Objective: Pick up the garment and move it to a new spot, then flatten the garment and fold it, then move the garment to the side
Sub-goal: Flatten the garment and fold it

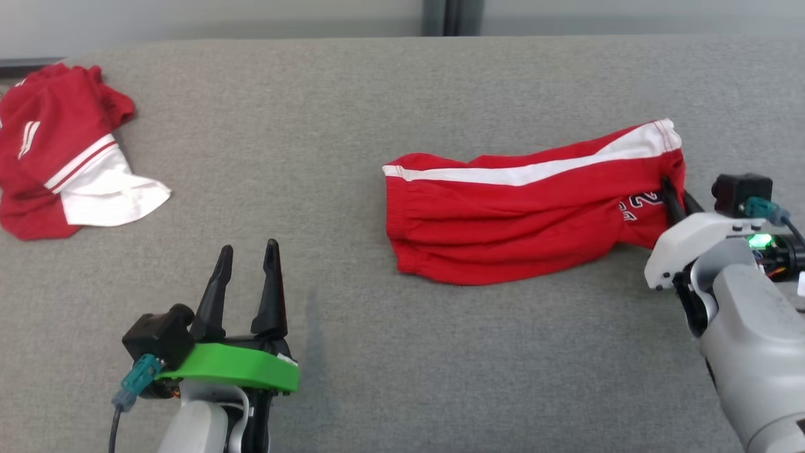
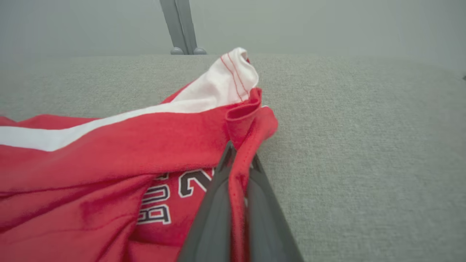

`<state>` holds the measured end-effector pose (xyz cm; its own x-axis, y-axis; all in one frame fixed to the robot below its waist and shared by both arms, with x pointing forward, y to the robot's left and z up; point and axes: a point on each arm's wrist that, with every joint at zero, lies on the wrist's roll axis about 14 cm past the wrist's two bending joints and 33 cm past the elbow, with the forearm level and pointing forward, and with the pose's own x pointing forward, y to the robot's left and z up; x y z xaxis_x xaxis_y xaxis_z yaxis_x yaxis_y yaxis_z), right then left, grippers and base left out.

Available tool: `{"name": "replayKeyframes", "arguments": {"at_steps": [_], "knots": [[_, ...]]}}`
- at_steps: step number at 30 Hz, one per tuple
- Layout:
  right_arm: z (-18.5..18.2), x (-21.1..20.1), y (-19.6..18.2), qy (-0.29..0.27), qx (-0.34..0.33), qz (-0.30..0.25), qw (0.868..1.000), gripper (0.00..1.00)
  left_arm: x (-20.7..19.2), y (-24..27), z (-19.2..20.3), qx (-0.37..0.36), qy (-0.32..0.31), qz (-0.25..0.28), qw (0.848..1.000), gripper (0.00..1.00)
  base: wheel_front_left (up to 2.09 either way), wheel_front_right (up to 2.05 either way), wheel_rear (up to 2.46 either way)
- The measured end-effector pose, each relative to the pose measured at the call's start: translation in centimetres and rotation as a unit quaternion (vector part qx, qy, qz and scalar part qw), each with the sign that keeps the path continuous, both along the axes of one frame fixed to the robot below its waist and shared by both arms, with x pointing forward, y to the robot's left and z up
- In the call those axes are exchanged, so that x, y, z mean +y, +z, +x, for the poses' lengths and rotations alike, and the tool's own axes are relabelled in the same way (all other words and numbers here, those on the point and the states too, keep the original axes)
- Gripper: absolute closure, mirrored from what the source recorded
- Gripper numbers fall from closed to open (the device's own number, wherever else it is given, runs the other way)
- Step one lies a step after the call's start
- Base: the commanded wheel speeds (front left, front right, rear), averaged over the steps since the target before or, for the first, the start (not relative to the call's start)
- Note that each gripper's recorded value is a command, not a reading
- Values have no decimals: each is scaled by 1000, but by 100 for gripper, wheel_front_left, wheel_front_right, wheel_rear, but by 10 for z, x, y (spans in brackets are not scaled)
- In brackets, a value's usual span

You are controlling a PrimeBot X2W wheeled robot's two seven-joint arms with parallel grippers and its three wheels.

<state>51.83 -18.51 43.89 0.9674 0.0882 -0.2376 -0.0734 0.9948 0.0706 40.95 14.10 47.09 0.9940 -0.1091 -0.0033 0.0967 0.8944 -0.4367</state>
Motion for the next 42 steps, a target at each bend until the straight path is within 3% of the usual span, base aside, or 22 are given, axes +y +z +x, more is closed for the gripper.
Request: {"name": "replayKeyframes", "arguments": {"at_steps": [10,20,30,37,42], "knots": [[-59,-45,-4,-77,-16,7,997,100,-40,9,8,-15,-56,-8,998,0,0,0,0],[-40,-26,22,-57,-55,4,997,100,-35,11,5,-18,-50,-6,999,0,0,0,0],[2,78,71,88,-106,-12,990,100,-14,13,0,-18,-18,-11,1000,0,0,0,0],[-12,162,66,209,-84,13,974,100,-6,14,0,-18,-6,-14,1000,0,0,0,0],[-26,192,53,258,-59,17,964,100,-3,14,1,-18,-1,-16,1000,0,0,0,0]]}}
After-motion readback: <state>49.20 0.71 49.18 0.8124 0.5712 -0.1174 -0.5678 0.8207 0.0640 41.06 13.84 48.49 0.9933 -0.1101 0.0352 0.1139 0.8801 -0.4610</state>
